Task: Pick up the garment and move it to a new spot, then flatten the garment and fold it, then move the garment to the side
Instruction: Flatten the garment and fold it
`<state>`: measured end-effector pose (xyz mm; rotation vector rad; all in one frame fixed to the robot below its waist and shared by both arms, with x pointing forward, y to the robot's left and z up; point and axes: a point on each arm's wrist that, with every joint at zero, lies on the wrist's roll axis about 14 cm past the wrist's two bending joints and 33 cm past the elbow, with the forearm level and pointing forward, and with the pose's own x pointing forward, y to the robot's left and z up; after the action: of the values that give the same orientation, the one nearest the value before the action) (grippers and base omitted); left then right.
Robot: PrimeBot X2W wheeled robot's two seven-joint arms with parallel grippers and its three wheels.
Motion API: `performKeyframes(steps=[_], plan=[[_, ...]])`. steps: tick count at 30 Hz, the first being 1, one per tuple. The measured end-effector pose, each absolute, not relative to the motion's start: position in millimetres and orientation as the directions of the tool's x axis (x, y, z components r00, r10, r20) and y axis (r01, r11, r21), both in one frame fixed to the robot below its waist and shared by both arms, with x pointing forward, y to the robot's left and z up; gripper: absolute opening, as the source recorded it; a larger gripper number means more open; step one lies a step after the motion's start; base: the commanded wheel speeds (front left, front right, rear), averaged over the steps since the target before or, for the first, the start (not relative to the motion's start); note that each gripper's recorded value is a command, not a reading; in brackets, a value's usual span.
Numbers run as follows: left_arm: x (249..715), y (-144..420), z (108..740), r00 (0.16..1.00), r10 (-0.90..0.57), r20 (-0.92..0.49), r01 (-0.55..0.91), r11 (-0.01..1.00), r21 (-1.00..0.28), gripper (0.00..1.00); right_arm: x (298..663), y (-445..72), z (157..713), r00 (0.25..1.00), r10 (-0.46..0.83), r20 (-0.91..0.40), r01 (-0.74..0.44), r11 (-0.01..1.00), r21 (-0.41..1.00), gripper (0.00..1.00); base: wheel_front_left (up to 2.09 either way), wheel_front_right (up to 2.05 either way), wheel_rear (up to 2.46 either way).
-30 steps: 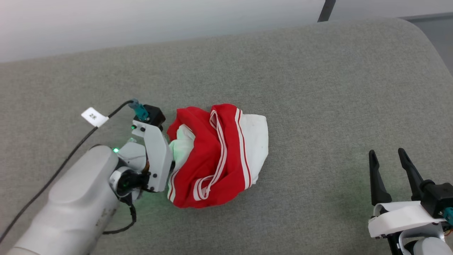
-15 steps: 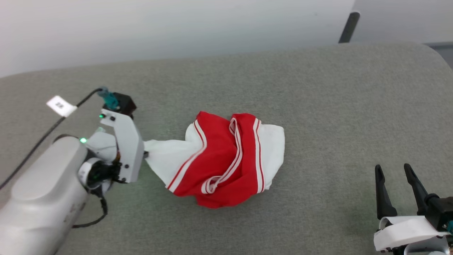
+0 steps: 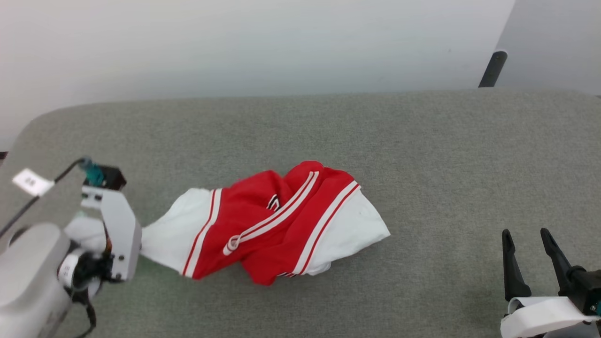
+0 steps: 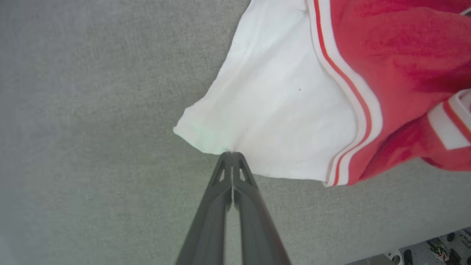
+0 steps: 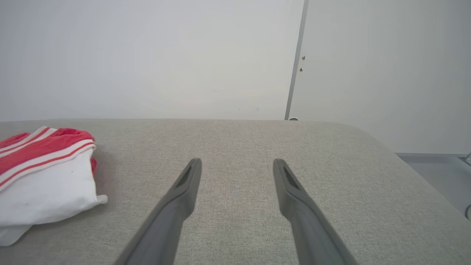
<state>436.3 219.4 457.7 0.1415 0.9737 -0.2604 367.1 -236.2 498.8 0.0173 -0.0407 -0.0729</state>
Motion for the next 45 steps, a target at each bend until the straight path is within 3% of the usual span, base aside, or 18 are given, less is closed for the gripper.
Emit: performKeyframes(steps=[11, 12, 13, 14, 15, 21, 26, 30, 38, 45], plan=[[394.3, 224.2, 419.3, 0.476, -0.163, -0.864, 0.191, 0.978, -0.079, 0.00, 367.1, -227.7, 502.8, 0.998, -0.045, 0.037, 0.045, 0.999, 0.022, 1.00, 0.00, 0.00, 0.00], [395.3, 222.6, 420.9, 0.490, -0.170, -0.855, 0.193, 0.978, -0.084, 0.06, 367.4, -225.4, 502.9, 0.999, -0.037, 0.034, 0.036, 0.999, 0.025, 1.00, 0.00, 0.00, 0.00], [396.7, 220.9, 423.4, 0.507, -0.178, -0.843, 0.198, 0.976, -0.087, 0.36, 367.7, -223.1, 503.2, 0.999, -0.028, 0.031, 0.027, 0.999, 0.023, 1.00, 0.00, 0.00, 0.00], [398.7, 218.6, 426.9, 0.529, -0.188, -0.828, 0.212, 0.974, -0.086, 0.83, 367.9, -220.1, 503.6, 1.000, -0.016, 0.027, 0.015, 1.000, 0.022, 1.00, 0.00, 0.00, 0.00], [401.3, 217.6, 431.3, 0.554, -0.192, -0.810, 0.215, 0.973, -0.084, 1.00, 368.2, -216.0, 503.4, 1.000, 0.000, 0.021, -0.001, 1.000, 0.024, 1.00, 0.00, 0.00, 0.00], [407.3, 217.1, 461.9, 0.671, -0.211, -0.711, 0.238, 0.969, -0.062, 1.00, 367.5, -199.3, 507.4, 0.997, 0.081, -0.004, -0.081, 0.997, 0.015, 1.00, 0.00, 0.00, 0.00], [417.9, 221.0, 510.7, 0.840, -0.221, -0.495, 0.244, 0.969, -0.019, 1.00, 369.5, -183.2, 510.9, 0.988, 0.150, -0.025, -0.150, 0.989, 0.013, 1.00, 0.00, 0.00, 0.00], [410.4, 232.9, 534.5, 0.925, -0.192, -0.328, 0.191, 0.981, -0.035, 1.00, 369.9, -169.3, 507.8, 0.976, 0.209, -0.068, -0.208, 0.978, 0.020, 1.00, 0.00, 0.00, 0.00], [372.3, 262.2, 555.9, 0.996, -0.072, -0.051, 0.070, 0.996, -0.051, 1.00, 375.5, -143.8, 493.9, 0.930, 0.307, -0.203, -0.308, 0.951, 0.025, 1.00, 0.00, 0.00, 0.00], [336.8, 278.4, 553.4, 0.997, 0.042, 0.067, -0.035, 0.994, -0.106, 1.00, 385.6, -118.6, 483.5, 0.857, 0.388, -0.341, -0.403, 0.915, 0.026, 1.00, 0.00, 0.00, 0.00]])
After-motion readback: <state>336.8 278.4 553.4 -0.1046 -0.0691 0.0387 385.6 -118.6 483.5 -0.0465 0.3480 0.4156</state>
